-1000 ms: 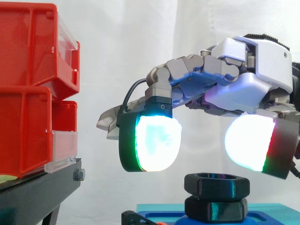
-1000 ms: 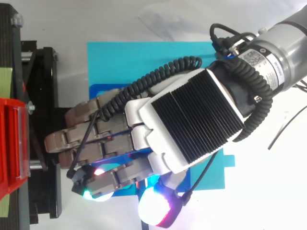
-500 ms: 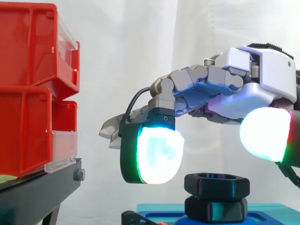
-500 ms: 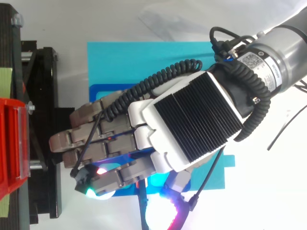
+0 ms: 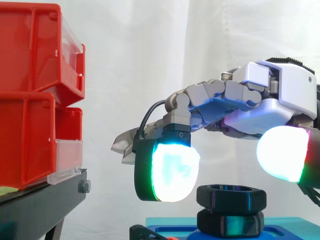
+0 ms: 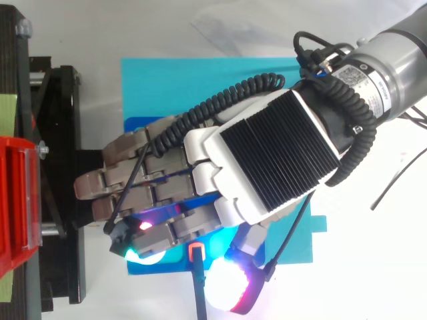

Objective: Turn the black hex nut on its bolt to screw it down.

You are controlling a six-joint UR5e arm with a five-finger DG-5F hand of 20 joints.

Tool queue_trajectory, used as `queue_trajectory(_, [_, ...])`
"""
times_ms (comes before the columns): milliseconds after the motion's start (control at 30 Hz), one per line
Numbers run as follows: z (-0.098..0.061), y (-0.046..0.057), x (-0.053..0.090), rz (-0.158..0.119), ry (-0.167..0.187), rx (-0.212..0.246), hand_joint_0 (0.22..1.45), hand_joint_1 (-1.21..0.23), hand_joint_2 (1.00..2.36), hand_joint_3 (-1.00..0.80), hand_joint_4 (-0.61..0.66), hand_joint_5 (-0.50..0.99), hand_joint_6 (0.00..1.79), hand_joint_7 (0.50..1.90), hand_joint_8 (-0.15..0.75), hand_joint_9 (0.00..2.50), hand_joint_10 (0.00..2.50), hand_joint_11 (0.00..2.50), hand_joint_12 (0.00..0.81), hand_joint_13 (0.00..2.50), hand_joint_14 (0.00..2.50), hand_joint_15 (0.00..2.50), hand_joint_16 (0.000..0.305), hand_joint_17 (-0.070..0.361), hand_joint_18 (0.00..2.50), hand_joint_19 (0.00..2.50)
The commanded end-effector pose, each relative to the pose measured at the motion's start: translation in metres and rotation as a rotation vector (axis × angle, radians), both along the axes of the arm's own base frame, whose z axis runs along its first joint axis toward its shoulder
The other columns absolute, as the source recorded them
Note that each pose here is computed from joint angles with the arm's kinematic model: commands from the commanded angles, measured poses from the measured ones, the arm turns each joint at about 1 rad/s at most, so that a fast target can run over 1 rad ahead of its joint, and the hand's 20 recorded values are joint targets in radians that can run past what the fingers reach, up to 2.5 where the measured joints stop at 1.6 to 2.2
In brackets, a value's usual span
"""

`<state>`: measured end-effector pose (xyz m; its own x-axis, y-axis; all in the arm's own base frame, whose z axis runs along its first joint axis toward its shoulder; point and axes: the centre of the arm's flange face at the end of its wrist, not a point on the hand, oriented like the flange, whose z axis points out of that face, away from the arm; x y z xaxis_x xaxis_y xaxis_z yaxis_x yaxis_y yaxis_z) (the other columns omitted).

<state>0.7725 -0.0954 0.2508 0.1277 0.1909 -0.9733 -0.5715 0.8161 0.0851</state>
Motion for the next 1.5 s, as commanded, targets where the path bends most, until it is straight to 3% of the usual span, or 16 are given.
queue_trajectory(0, [0.0, -0.002, 0.0, -0.001, 0.0, -0.001, 0.44, -0.32, 1.0, -0.5, 0.4, -0.08, 0.54, 1.03, 0.394, 0.57, 0.01, 0.25, 0.43, 0.42, 0.0, 0.08, 0.07, 0.156, 0.49, 0.44])
queue_trajectory(333, [-0.003, -0.005, -0.002, 0.0, 0.008, -0.005, 0.44, -0.31, 1.0, -0.5, 0.4, -0.07, 0.57, 0.98, 0.397, 0.57, 0.01, 0.27, 0.428, 0.43, 0.0, 0.07, 0.069, 0.156, 0.49, 0.44])
queue_trajectory(700, [-0.002, -0.013, -0.004, 0.0, 0.005, -0.01, 0.44, -0.31, 1.0, -0.5, 0.4, -0.08, 0.66, 0.84, 0.396, 0.58, 0.01, 0.26, 0.428, 0.43, 0.0, 0.08, 0.069, 0.155, 0.5, 0.45])
queue_trajectory(1233, [-0.003, -0.033, -0.009, -0.002, 0.007, -0.016, 0.44, -0.31, 1.0, -0.5, 0.4, -0.08, 0.67, 0.83, 0.396, 0.58, 0.01, 0.27, 0.427, 0.43, 0.0, 0.07, 0.069, 0.155, 0.49, 0.44])
queue_trajectory(1467, [-0.003, -0.042, -0.012, -0.002, 0.008, -0.02, 0.45, -0.3, 1.0, -0.5, 0.39, -0.08, 0.73, 0.74, 0.398, 0.58, 0.01, 0.27, 0.427, 0.43, 0.0, 0.07, 0.069, 0.155, 0.5, 0.44])
